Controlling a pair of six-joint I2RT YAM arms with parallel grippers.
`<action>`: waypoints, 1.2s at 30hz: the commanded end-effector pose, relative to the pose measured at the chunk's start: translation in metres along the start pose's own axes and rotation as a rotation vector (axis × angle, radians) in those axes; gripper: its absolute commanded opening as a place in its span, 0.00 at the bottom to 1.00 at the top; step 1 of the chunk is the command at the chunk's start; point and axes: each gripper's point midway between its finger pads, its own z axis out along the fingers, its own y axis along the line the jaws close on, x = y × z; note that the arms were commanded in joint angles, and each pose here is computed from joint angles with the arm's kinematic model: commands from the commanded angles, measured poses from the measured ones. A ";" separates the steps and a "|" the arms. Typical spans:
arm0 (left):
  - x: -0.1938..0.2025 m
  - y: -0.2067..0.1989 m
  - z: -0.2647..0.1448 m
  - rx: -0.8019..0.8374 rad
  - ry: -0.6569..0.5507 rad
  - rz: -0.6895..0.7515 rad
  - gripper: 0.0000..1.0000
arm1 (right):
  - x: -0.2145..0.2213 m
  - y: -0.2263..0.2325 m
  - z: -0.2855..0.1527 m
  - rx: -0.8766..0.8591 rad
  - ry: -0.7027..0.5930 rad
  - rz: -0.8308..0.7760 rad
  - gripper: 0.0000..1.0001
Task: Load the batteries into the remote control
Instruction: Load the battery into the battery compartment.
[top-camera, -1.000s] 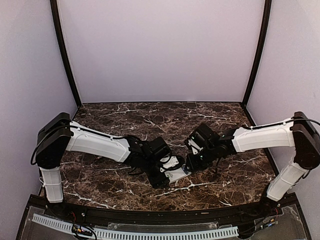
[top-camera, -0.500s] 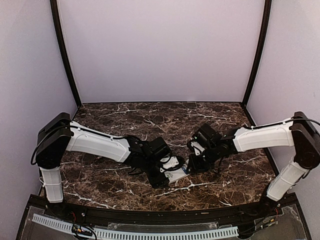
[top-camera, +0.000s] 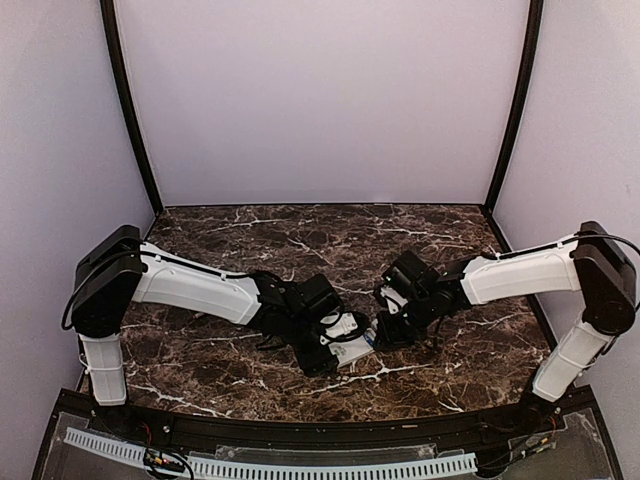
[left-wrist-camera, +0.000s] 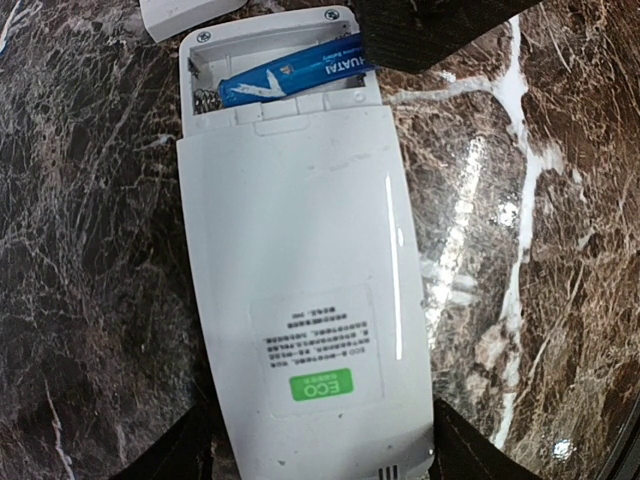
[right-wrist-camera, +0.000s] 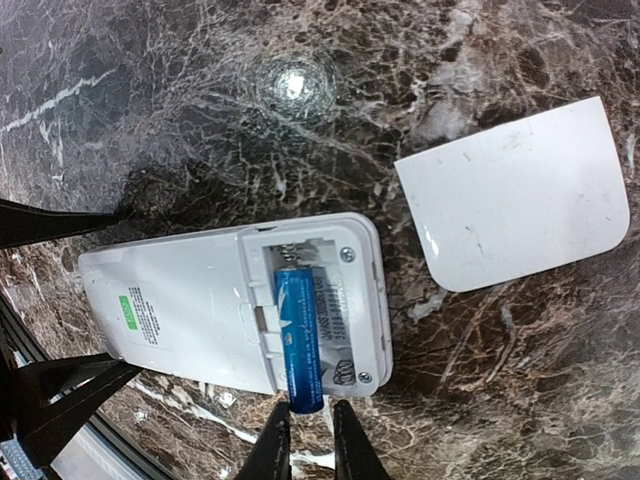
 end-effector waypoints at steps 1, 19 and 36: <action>0.024 0.001 0.011 0.000 0.081 0.000 0.72 | -0.005 0.003 0.003 -0.010 -0.008 -0.005 0.13; 0.023 0.000 0.011 0.003 0.077 0.002 0.72 | -0.014 0.007 0.007 -0.007 -0.012 -0.032 0.07; 0.024 0.000 0.011 0.004 0.081 0.008 0.72 | 0.002 0.003 -0.012 0.015 0.042 -0.069 0.03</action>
